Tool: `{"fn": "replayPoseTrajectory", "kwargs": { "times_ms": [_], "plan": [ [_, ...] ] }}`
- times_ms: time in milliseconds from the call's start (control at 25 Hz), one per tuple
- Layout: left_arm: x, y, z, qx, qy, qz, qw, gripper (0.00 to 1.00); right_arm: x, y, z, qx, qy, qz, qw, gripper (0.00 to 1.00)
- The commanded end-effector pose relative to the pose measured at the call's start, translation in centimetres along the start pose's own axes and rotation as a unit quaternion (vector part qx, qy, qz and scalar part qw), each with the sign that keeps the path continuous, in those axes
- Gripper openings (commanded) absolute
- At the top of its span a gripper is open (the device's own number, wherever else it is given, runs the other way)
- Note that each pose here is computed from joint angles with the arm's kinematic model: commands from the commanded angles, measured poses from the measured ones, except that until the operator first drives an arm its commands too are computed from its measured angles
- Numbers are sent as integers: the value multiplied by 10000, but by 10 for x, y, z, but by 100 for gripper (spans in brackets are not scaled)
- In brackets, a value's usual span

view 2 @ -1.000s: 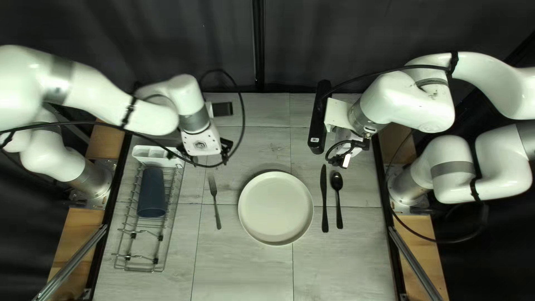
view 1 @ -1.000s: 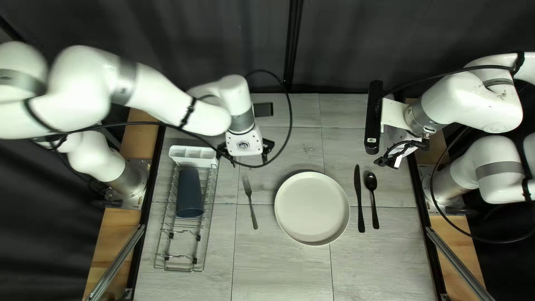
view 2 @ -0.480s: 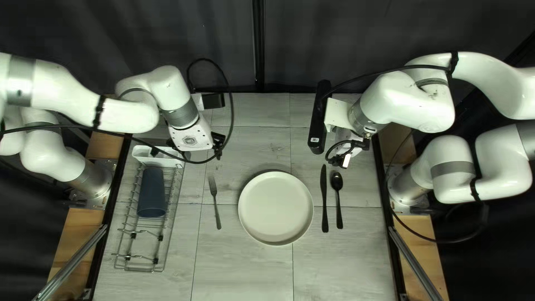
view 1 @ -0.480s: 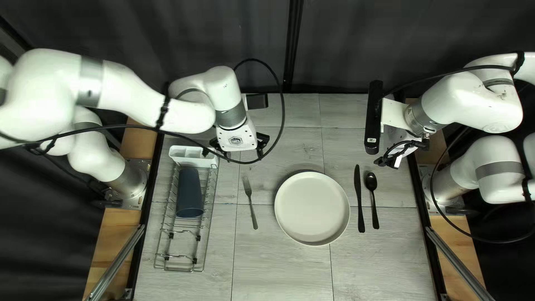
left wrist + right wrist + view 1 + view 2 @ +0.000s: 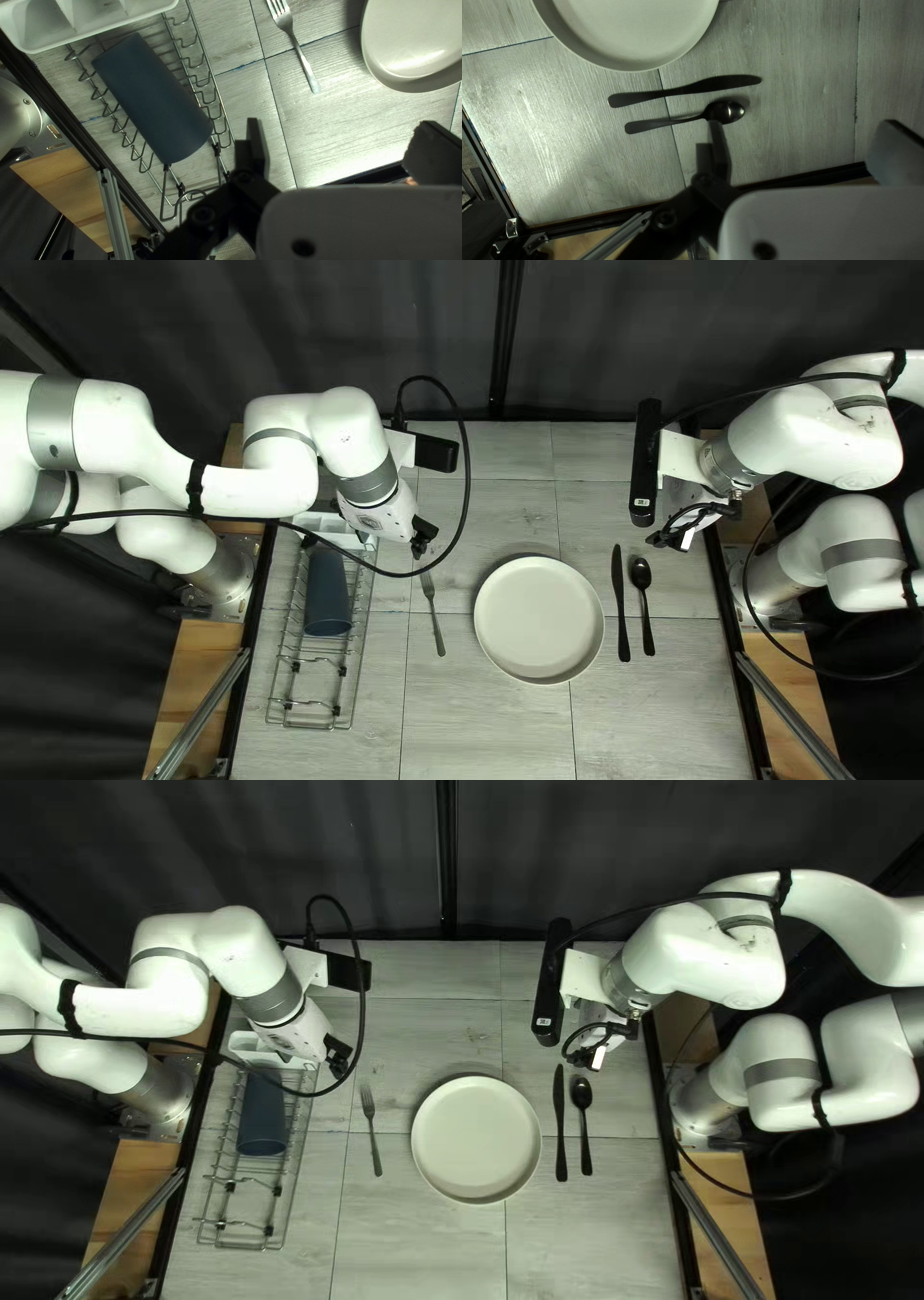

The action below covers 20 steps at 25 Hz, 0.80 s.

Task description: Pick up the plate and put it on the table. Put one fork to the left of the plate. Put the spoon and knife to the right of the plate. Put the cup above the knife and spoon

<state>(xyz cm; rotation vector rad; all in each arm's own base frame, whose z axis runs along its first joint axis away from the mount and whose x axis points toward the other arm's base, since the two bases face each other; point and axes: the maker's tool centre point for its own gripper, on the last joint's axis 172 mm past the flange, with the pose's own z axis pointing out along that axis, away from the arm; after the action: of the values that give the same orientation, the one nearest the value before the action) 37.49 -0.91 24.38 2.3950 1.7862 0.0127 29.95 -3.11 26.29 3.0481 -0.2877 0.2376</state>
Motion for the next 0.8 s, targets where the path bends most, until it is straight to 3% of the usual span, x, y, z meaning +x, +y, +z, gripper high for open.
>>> {"fn": "replayPoseTrajectory", "kwargs": {
  "times_ms": [40,160,520,600,800],
  "plan": [
    [-32,-23,-16,27,113,1391,9902,100,0,0,0,0,0,0,10000,100],
    [-45,-37,-18,105,114,2317,9727,100,0,0,0,0,0,0,10000,100],
    [-45,-37,-18,105,114,2317,9727,100,0,0,0,0,0,0,10000,100],
    [-43,-39,-15,83,71,2230,9748,100,0,0,0,0,0,0,10000,100],
    [-62,-59,-23,167,580,1093,9922,100,0,0,0,0,0,0,10000,100]
  ]
}}
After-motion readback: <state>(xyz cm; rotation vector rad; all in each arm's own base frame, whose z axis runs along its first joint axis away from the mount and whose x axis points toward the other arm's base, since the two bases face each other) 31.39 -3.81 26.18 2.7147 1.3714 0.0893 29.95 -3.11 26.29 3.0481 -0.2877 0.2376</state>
